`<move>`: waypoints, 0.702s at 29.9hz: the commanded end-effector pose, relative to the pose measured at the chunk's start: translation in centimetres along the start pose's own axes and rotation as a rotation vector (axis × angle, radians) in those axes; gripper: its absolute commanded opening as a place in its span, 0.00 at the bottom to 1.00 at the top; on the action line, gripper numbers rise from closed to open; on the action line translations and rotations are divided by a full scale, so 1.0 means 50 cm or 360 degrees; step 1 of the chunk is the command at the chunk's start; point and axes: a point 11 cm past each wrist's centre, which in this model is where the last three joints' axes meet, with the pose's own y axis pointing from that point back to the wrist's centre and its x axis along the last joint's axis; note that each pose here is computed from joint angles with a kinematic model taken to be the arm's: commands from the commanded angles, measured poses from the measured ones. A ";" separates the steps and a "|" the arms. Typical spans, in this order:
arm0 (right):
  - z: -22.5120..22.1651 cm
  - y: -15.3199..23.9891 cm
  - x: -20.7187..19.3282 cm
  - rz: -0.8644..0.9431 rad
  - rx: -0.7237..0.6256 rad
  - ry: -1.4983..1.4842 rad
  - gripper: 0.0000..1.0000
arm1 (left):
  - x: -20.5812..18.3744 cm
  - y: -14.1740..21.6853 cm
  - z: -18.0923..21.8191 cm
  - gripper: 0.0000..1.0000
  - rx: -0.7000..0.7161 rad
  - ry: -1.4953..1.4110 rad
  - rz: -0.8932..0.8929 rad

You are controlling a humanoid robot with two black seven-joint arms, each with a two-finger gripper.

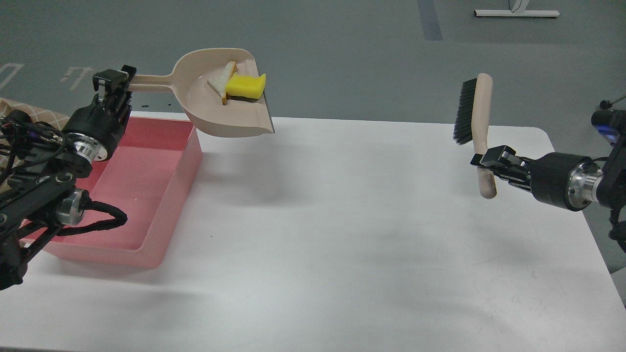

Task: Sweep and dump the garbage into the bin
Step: 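Lift the dustpan with the left gripper over the pink bin, then tilt the dustpan with the left gripper to dump into the bin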

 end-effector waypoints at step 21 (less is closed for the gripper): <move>0.002 -0.004 -0.007 -0.0014 0.0000 -0.0007 0.00 | 0.137 0.066 0.005 0.00 -0.0007 -0.0002 -0.0001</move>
